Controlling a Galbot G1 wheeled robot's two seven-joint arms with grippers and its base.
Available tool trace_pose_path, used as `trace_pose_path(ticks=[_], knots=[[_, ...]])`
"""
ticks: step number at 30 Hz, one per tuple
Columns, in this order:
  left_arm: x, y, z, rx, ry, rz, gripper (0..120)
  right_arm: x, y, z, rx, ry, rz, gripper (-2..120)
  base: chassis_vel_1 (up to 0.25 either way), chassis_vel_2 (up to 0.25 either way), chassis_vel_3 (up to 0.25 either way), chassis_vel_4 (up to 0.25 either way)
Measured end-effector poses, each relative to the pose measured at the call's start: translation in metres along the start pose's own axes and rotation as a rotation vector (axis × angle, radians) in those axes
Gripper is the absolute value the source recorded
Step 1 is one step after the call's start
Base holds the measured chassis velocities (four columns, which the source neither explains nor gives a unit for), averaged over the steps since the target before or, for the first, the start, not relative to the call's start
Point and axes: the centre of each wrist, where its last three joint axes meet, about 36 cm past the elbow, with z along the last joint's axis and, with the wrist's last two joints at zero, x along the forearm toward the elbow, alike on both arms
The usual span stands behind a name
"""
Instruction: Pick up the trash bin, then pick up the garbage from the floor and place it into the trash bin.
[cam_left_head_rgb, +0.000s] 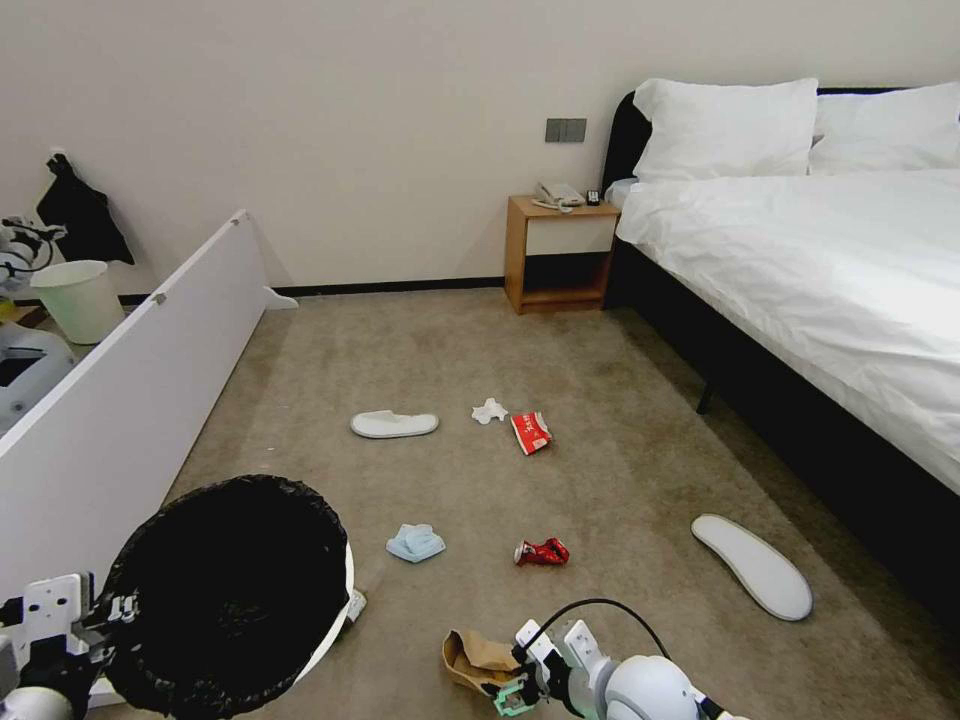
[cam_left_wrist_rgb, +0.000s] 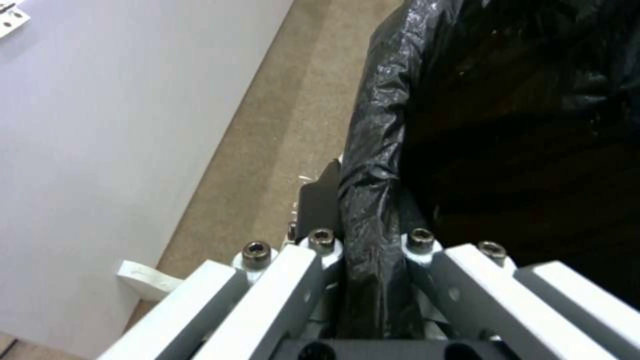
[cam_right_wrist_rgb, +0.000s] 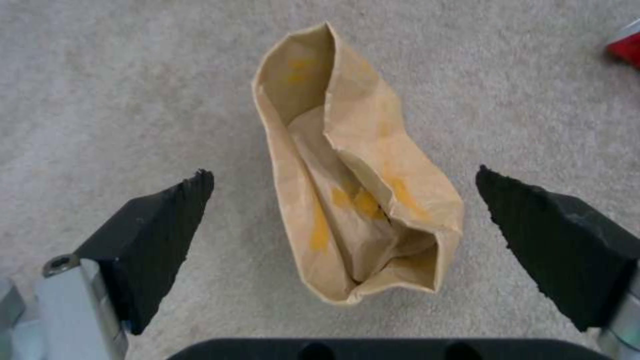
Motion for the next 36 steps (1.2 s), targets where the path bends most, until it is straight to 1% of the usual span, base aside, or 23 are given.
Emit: trace_pose_path(ticks=[2,6,16,23,30,31,32,33,35,36], knots=[[0.0,-0.001,0.001,0.003,0.003,0.004,3,-0.011,-0.002,0.004,-0.006,0.012,0.007,100,0.0,0.0,0.0,0.0],[0.001,-0.002,0.001,0.002,0.002,0.005,3,-0.019,-0.003,0.004,-0.002,0.017,0.008,100,0.0,0.0,0.0,0.0],[0.004,0.0,-0.002,-0.005,-0.004,-0.001,3,-0.049,0.005,-0.005,-0.008,0.03,-0.015,100,0.0,0.0,0.0,0.0],[0.005,-0.001,-0.001,-0.002,-0.003,0.002,3,-0.06,0.006,-0.012,-0.013,0.028,-0.021,100,0.0,0.0,0.0,0.0],[0.006,-0.001,-0.002,-0.003,-0.007,0.003,3,-0.069,0.004,-0.011,-0.023,0.042,-0.028,100,0.0,0.0,0.0,0.0],[0.006,-0.001,-0.002,-0.004,-0.008,0.003,3,-0.07,0.003,-0.011,-0.028,0.044,-0.027,98,0.0,0.0,0.0,0.0],[0.006,-0.001,-0.003,-0.004,-0.008,0.003,3,-0.072,0.002,-0.011,-0.033,0.045,-0.028,92,0.0,0.0,0.0,0.0],[0.006,-0.001,-0.003,-0.004,-0.008,0.003,3,-0.072,0.002,-0.011,-0.033,0.045,-0.028,92,0.0,0.0,0.0,0.0],[0.006,-0.002,-0.003,-0.004,-0.01,0.003,3,-0.073,-0.001,-0.01,-0.039,0.048,-0.026,80,0.0,0.0,0.0,0.0],[0.006,-0.002,-0.003,-0.004,-0.01,0.003,3,-0.073,-0.001,-0.01,-0.039,0.048,-0.026,80,0.0,0.0,0.0,0.0]])
